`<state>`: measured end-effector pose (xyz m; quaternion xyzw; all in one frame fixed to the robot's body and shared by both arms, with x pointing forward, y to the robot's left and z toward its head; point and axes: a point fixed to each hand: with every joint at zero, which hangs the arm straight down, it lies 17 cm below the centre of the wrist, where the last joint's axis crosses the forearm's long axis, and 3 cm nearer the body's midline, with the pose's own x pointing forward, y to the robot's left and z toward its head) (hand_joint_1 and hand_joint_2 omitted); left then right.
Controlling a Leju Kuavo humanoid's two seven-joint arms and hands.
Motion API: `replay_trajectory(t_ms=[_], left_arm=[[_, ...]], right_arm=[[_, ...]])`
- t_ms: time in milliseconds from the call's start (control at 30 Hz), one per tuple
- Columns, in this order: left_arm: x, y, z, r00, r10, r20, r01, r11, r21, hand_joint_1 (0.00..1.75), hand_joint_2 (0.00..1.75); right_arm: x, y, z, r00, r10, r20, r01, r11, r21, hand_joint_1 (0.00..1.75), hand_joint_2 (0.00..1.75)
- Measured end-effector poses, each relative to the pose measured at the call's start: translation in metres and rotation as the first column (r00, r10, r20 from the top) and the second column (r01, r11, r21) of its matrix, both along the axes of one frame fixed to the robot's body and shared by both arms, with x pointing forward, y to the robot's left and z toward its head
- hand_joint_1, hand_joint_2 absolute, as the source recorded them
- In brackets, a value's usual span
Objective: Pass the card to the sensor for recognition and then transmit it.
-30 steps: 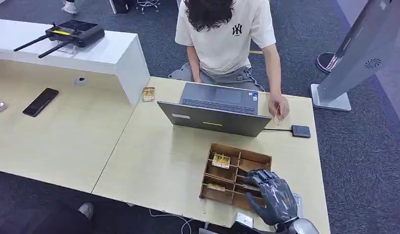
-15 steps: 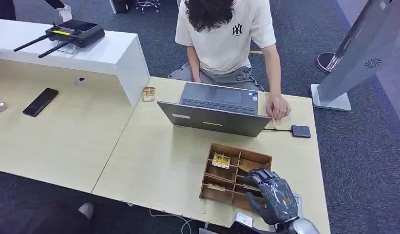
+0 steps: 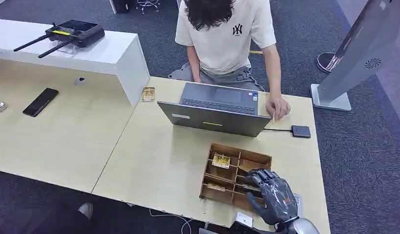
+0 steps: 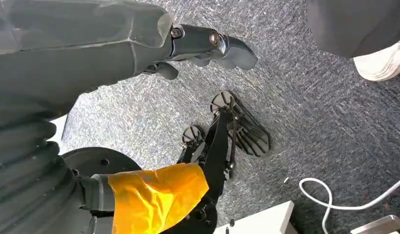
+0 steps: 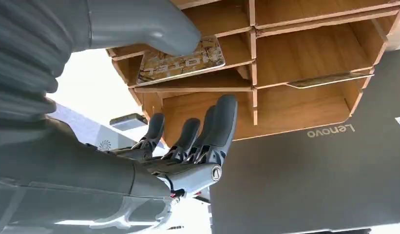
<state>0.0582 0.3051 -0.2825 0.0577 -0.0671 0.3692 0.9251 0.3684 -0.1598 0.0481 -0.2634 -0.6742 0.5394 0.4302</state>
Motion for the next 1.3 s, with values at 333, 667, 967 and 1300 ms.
replay_trajectory(t_ms=[333,667,967,1300], left_arm=[[0.0000,0.0000,0.0000,1.000,0.000,0.000,0.000,1.000,0.000,0.00,1.75],[0.0000,-0.0002,0.0000,1.000,0.000,0.000,0.000,1.000,0.000,0.00,1.75],[0.0000,-0.0002,0.0000,1.000,0.001,0.000,-0.001,1.000,0.000,0.00,1.75],[0.0000,-0.0002,0.0000,1.000,0.001,0.000,-0.001,1.000,0.000,0.00,1.75]], right_arm=[[0.0000,-0.0002,-0.0001,1.000,0.000,0.000,0.000,1.000,0.000,0.73,1.75],[0.0001,-0.0004,0.0000,1.000,0.000,0.000,0.000,1.000,-0.001,0.73,1.75],[0.0001,-0.0004,0.0000,1.000,0.000,0.000,0.000,1.000,-0.001,0.73,1.75],[0.0000,-0.0005,-0.0001,1.000,0.000,0.000,0.000,1.000,-0.001,0.73,1.75]])
